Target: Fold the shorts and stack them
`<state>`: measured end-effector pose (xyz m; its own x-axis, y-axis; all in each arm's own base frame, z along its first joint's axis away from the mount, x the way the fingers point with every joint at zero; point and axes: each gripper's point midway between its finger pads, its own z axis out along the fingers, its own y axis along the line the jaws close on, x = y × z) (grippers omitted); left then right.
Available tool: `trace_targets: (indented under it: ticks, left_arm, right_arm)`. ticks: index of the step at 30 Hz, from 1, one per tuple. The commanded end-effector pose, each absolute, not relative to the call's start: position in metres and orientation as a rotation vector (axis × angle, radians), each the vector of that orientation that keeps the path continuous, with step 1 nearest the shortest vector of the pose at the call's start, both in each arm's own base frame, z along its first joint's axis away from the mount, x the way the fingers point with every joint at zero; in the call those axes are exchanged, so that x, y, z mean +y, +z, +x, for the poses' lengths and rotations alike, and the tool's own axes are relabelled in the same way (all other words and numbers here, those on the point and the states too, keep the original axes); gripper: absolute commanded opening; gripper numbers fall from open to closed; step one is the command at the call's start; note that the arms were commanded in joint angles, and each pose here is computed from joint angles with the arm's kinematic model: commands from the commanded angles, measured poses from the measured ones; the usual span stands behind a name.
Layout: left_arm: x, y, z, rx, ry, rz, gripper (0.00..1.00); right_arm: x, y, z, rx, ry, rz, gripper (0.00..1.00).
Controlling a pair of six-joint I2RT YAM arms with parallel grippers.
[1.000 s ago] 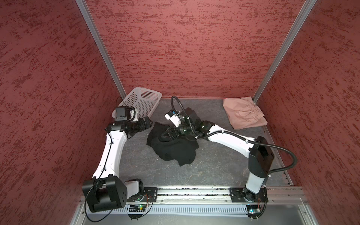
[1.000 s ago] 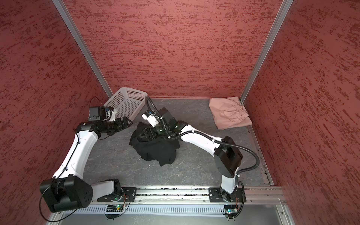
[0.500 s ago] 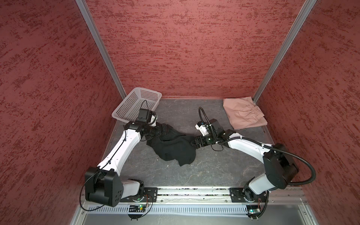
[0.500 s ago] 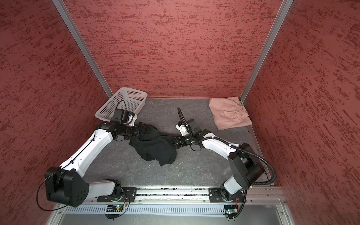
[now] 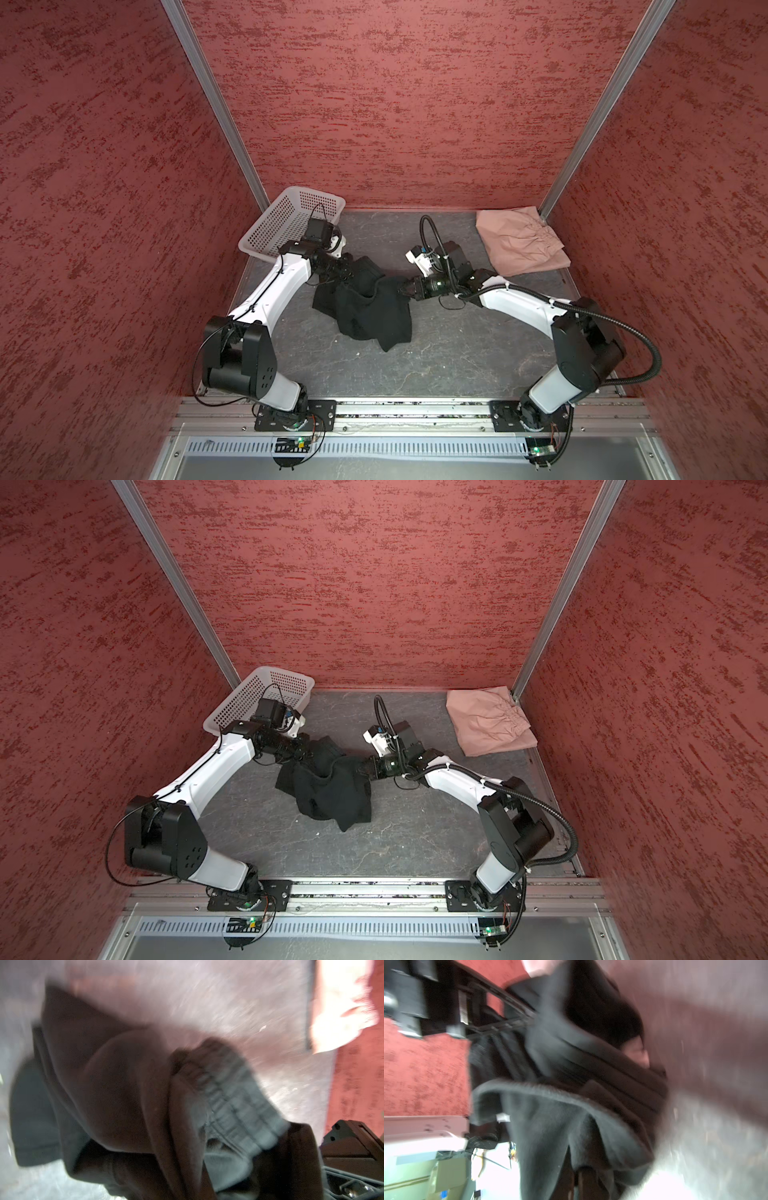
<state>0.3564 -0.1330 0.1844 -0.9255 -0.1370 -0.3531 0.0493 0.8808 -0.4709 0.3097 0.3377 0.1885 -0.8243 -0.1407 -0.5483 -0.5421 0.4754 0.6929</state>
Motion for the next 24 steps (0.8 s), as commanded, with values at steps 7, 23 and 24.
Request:
trace_targets:
  ticks: [7,23,24]
  left_arm:
    - [-0.147,0.332,0.424,2.247,-0.634,0.202,0.0]
    - [-0.148,0.36,0.398,2.333,-0.344,0.358,0.32]
    - [-0.152,0.341,0.393,2.358,-0.353,0.357,0.44]
  right_arm:
    - [0.255,0.302,0.427,2.043,0.907,-0.459,0.0]
    - [0.164,0.388,0.403,1.973,0.578,-0.356,0.0]
    - [0.159,0.379,0.396,1.987,0.575,-0.335,0.0]
